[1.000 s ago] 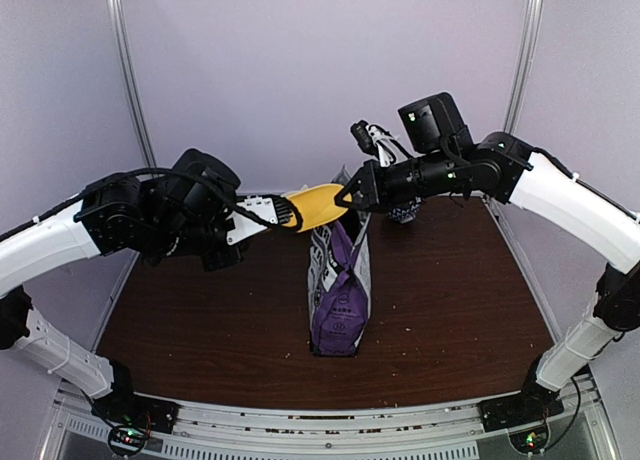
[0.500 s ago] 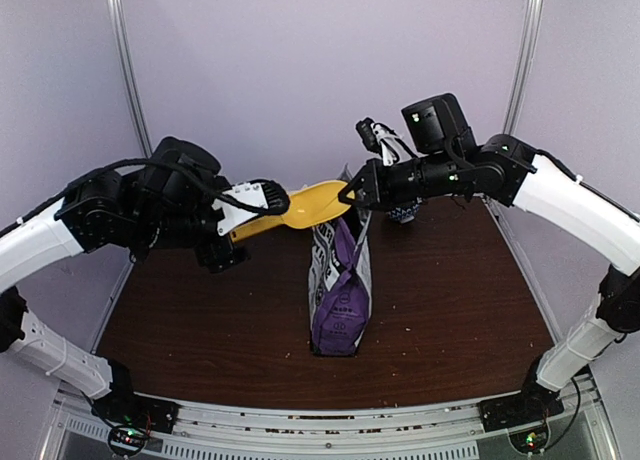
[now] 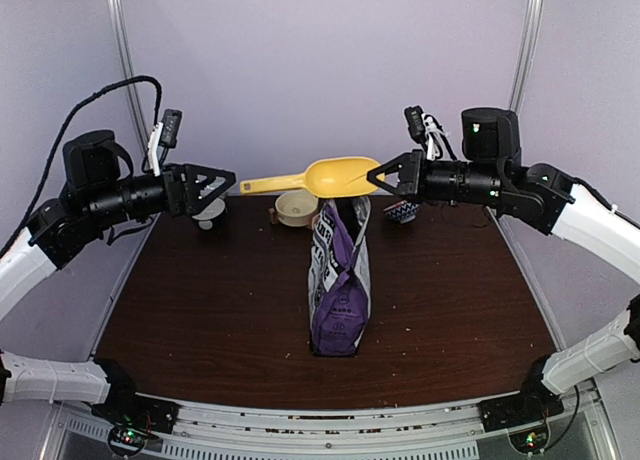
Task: Serve the pet food
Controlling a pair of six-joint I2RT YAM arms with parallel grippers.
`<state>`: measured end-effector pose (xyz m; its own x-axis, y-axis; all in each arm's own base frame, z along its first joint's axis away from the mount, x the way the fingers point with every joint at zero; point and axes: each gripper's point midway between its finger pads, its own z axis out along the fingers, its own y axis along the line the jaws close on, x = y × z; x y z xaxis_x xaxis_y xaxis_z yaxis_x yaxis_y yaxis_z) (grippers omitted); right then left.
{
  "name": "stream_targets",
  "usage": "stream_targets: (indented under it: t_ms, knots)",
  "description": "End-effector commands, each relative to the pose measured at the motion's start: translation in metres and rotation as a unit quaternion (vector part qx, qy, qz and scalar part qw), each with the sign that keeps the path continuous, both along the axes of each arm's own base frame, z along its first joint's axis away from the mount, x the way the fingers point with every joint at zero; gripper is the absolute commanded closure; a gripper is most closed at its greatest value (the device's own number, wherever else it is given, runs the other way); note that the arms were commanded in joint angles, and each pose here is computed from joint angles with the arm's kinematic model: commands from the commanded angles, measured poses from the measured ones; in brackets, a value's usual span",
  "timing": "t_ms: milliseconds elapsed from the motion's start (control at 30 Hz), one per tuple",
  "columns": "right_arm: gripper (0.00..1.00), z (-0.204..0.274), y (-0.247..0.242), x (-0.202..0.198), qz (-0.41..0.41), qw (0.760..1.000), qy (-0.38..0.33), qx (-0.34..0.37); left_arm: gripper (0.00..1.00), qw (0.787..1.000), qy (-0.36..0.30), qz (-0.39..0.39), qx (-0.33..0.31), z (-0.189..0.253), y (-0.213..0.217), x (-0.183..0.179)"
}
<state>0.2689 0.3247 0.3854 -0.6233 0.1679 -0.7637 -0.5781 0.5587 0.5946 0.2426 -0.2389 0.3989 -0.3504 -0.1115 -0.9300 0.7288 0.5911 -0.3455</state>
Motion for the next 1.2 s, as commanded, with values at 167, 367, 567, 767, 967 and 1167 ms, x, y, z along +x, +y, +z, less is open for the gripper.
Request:
stream_targets:
  t_ms: [167,367,567,767,967,1167]
  knots:
    - [1.0,0.038,0.016,-0.023,0.076,0.993,-0.038,0.08,0.07,0.965,0.073,-0.207,-0.142,0.03,-0.044,-0.037]
    - [1.0,0.037,0.02,-0.027,0.09,0.992,-0.035,0.082,0.08,0.967,0.093,-0.202,-0.127,0.018,-0.047,-0.033]
    - [1.0,0.04,0.025,-0.032,0.106,0.99,-0.034,0.086,0.08,0.974,0.104,-0.168,-0.107,0.007,-0.044,-0.023]
    - [1.0,0.038,0.027,-0.036,0.119,0.988,-0.031,0.089,0.07,0.982,0.116,-0.121,-0.083,-0.006,-0.039,-0.01]
    - [1.0,0.034,0.029,-0.034,0.119,0.989,-0.025,0.086,0.14,0.977,0.117,-0.155,-0.092,-0.001,-0.046,-0.016]
    - [1.0,0.027,0.03,-0.028,0.106,0.991,-0.016,0.075,0.35,0.97,0.116,-0.184,-0.11,0.006,-0.05,-0.023]
